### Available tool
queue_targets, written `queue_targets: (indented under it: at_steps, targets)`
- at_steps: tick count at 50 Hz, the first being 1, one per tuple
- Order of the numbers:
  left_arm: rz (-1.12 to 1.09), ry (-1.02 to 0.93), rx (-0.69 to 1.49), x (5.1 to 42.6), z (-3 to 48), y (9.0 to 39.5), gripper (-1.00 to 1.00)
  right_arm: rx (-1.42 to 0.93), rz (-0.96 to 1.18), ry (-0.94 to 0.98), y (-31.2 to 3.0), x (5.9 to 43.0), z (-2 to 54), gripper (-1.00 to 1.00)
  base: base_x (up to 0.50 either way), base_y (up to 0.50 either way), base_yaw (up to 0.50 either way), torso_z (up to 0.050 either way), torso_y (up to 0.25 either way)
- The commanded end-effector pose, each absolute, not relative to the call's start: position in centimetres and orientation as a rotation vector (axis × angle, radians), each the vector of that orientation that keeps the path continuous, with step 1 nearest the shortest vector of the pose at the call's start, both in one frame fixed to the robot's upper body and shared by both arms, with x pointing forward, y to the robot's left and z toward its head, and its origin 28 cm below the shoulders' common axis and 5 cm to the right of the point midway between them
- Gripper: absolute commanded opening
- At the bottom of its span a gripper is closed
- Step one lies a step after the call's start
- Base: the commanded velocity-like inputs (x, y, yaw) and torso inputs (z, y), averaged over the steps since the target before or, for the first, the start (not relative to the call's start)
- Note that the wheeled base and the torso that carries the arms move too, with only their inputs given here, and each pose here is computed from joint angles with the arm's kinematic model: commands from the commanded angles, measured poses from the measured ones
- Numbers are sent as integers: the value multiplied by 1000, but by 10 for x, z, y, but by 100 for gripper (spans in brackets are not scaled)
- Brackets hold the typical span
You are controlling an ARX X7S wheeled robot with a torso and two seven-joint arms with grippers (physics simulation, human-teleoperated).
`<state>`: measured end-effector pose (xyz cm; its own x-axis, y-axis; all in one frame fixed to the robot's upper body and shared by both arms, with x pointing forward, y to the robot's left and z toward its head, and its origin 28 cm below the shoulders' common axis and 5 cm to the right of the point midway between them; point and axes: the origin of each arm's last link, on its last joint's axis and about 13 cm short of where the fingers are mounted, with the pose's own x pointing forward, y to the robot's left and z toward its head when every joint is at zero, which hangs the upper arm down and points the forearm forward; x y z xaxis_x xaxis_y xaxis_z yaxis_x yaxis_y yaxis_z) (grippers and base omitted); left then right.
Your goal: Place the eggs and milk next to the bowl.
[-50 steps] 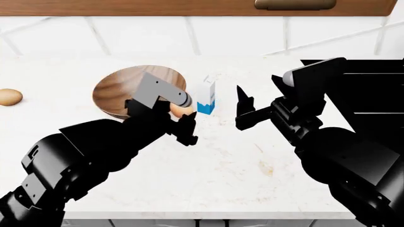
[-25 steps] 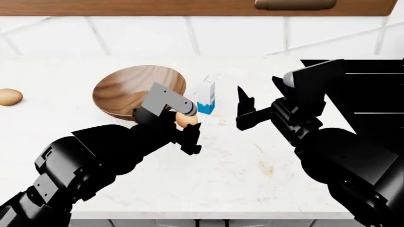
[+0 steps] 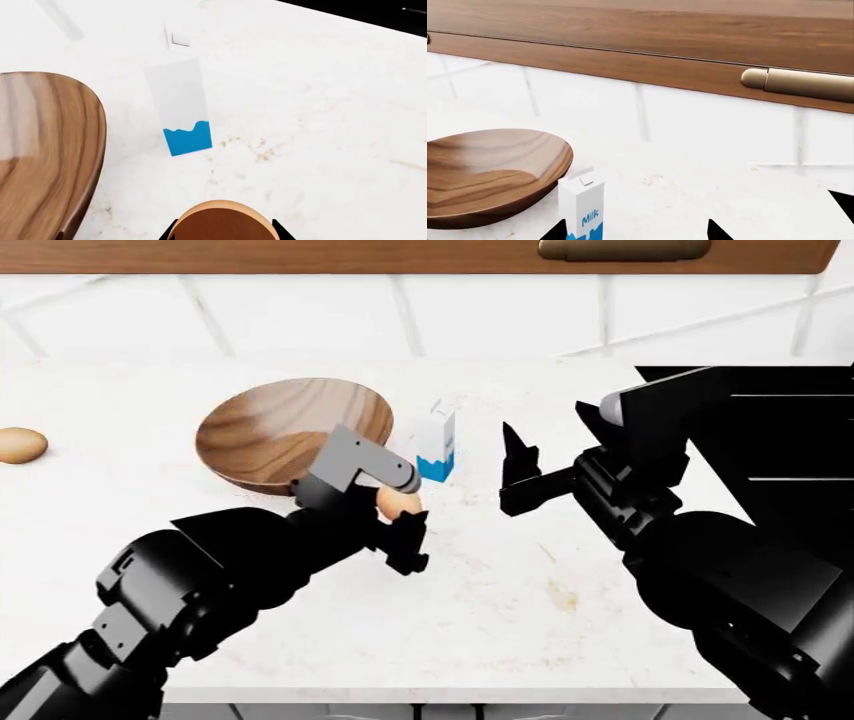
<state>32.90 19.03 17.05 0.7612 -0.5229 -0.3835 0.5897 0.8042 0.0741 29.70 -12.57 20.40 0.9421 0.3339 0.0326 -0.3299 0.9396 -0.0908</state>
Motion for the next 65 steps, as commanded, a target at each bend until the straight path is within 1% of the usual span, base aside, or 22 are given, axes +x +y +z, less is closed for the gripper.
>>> queue_targets:
  at_steps: [1, 16, 17, 38, 48, 65]
  targets:
    - [-606, 373, 187, 332, 166, 190, -100, -82, 336, -48, -126, 297, 203, 100, 0, 0, 0, 0, 0]
    - [-599, 383, 188, 335, 163, 190, -100, -78, 335, -47, -126, 297, 202, 100, 0, 0, 0, 0, 0]
    - [-598, 384, 187, 335, 163, 190, 100, -77, 335, -47, -126, 298, 202, 100, 0, 0, 0, 0, 0]
    - [-597, 372, 195, 334, 166, 189, 100, -72, 335, -46, -127, 299, 201, 100, 0, 0, 0, 0, 0]
    - [-625, 296, 188, 317, 188, 186, 100, -72, 337, -49, -126, 298, 202, 100, 0, 0, 0, 0, 0]
    - [-638, 215, 160, 302, 209, 188, 100, -72, 337, -57, -125, 296, 205, 100, 0, 0, 0, 0, 0]
